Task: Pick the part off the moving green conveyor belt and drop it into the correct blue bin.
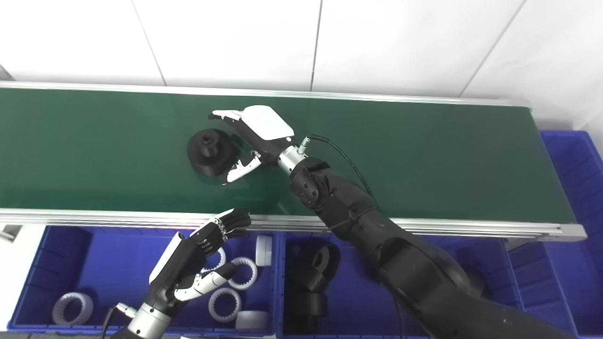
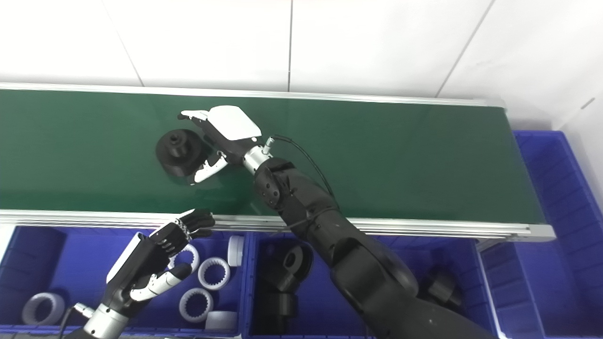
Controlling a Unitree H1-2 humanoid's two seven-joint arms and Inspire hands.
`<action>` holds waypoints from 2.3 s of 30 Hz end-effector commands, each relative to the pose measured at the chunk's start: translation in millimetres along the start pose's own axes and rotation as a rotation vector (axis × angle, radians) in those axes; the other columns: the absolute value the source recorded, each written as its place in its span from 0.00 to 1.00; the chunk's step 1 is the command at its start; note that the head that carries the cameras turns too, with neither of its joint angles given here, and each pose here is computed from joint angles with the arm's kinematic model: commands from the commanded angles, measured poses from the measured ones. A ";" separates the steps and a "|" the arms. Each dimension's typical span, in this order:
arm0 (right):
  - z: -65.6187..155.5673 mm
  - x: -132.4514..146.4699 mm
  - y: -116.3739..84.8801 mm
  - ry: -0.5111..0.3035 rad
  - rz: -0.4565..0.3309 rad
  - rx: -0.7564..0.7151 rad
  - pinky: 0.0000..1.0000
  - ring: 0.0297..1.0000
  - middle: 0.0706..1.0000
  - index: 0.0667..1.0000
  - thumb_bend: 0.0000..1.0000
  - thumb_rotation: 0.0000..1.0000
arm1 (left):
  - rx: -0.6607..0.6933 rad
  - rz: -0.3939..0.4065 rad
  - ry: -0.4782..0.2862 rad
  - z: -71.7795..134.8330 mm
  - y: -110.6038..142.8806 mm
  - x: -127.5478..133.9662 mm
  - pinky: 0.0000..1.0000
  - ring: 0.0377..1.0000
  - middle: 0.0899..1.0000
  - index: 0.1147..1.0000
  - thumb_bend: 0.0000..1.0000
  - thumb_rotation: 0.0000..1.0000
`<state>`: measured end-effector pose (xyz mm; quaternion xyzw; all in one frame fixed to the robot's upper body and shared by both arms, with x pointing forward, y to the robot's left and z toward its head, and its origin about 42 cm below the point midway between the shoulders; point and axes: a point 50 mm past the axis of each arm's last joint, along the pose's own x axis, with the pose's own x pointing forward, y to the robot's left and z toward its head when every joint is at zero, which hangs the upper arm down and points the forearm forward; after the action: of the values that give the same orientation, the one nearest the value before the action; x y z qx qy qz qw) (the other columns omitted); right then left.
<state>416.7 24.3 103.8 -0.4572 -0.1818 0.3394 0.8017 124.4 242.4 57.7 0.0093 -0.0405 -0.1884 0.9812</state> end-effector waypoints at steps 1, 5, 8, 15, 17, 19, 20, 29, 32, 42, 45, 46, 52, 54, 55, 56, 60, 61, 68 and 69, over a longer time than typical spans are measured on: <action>29.9 19.2 -13.4 -0.111 -0.050 0.001 0.72 0.80 0.84 0.84 0.93 0.25 | 0.048 0.004 -0.058 11.9 3.4 -0.8 0.79 0.83 0.84 0.81 0.50 0.54; 34.9 21.3 -6.8 -0.114 -0.036 -0.014 0.70 0.79 0.82 0.82 0.93 0.22 | 0.041 0.008 -0.058 11.6 4.7 -2.3 0.79 0.83 0.84 0.81 0.51 0.54; 35.9 21.5 -0.5 -0.108 -0.020 -0.024 0.69 0.77 0.79 0.80 0.93 0.22 | 0.040 0.007 -0.059 11.7 4.8 -2.3 0.79 0.83 0.84 0.81 0.50 0.54; 37.3 20.1 16.2 -0.084 0.037 -0.069 0.63 0.65 0.65 0.69 0.91 0.16 | 0.045 0.008 -0.059 12.4 4.3 -2.6 0.79 0.83 0.84 0.81 0.50 0.54; 37.0 19.6 19.8 -0.070 0.059 -0.087 0.60 0.63 0.64 0.65 0.87 0.11 | 0.046 0.011 -0.059 12.8 4.3 -3.1 0.79 0.83 0.84 0.81 0.51 0.55; 36.0 18.5 22.4 -0.064 0.075 -0.103 0.56 0.59 0.61 0.62 0.84 0.07 | 0.044 0.010 -0.059 13.1 4.6 -3.6 0.79 0.83 0.84 0.81 0.51 0.55; 35.2 17.8 23.2 -0.064 0.079 -0.109 0.53 0.57 0.59 0.54 0.68 0.10 | 0.045 0.009 -0.059 13.2 5.0 -3.7 0.79 0.83 0.84 0.81 0.51 0.55; 17.7 4.5 21.0 -0.050 0.040 -0.027 0.36 0.40 0.46 0.48 0.52 0.00 | 0.038 0.003 -0.064 11.5 5.8 0.2 0.80 0.83 0.84 0.81 0.50 0.55; 10.8 -2.0 11.3 -0.056 -0.002 0.016 0.36 0.41 0.47 0.47 0.52 0.00 | 0.035 0.000 -0.065 10.1 4.9 3.1 0.79 0.83 0.84 0.81 0.50 0.54; 4.9 -30.5 -33.4 -0.096 -0.151 0.073 0.38 0.42 0.47 0.45 0.52 0.00 | 0.038 -0.012 -0.067 6.8 5.5 12.4 0.79 0.83 0.84 0.81 0.50 0.55; 9.0 -41.4 -44.1 -0.107 -0.181 0.090 0.37 0.42 0.47 0.45 0.52 0.00 | 0.037 -0.016 -0.068 6.4 4.8 14.1 0.79 0.83 0.84 0.81 0.50 0.55; 10.3 -47.5 -48.1 -0.112 -0.195 0.102 0.36 0.41 0.48 0.46 0.52 0.00 | 0.035 -0.018 -0.069 6.0 4.6 14.8 0.79 0.83 0.84 0.81 0.50 0.54; 12.4 -81.3 -62.6 -0.103 -0.241 0.133 0.38 0.41 0.48 0.46 0.52 0.00 | 0.026 -0.024 -0.065 2.8 3.5 17.7 0.79 0.83 0.84 0.81 0.50 0.54; 10.2 -96.0 -63.8 -0.091 -0.253 0.153 0.36 0.41 0.48 0.46 0.52 0.00 | 0.021 -0.025 -0.065 1.9 2.9 18.1 0.79 0.83 0.84 0.81 0.49 0.54; 8.7 -104.0 -64.0 -0.080 -0.256 0.164 0.35 0.41 0.48 0.46 0.52 0.00 | 0.018 -0.026 -0.065 1.4 2.7 18.3 0.79 0.83 0.84 0.81 0.49 0.54; 6.8 -113.2 -63.5 -0.067 -0.259 0.170 0.35 0.41 0.48 0.45 0.52 0.00 | 0.018 -0.025 -0.063 0.9 2.9 18.4 0.79 0.83 0.84 0.81 0.49 0.54; 2.3 -140.2 -57.4 -0.043 -0.270 0.187 0.34 0.40 0.49 0.45 0.52 0.00 | 0.021 -0.027 -0.052 -1.6 4.0 17.5 0.79 0.83 0.84 0.81 0.49 0.54; 1.3 -147.9 -54.3 -0.038 -0.275 0.200 0.34 0.40 0.49 0.45 0.52 0.00 | 0.019 -0.028 -0.049 -2.5 4.5 16.9 0.79 0.83 0.84 0.81 0.49 0.54; 3.0 -202.8 -35.5 -0.006 -0.302 0.248 0.32 0.40 0.48 0.47 0.52 0.00 | 0.040 -0.026 -0.049 -1.4 7.4 19.0 0.78 0.83 0.84 0.81 0.48 0.56; 3.7 -215.1 -30.2 0.009 -0.300 0.265 0.32 0.40 0.47 0.47 0.52 0.00 | 0.032 -0.029 -0.054 -1.6 8.0 20.0 0.78 0.83 0.84 0.81 0.48 0.56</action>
<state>281.5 -132.6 120.6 -0.3334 -0.1650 0.2469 0.8948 141.8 242.0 49.6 0.0163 -0.0361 -0.2051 0.9779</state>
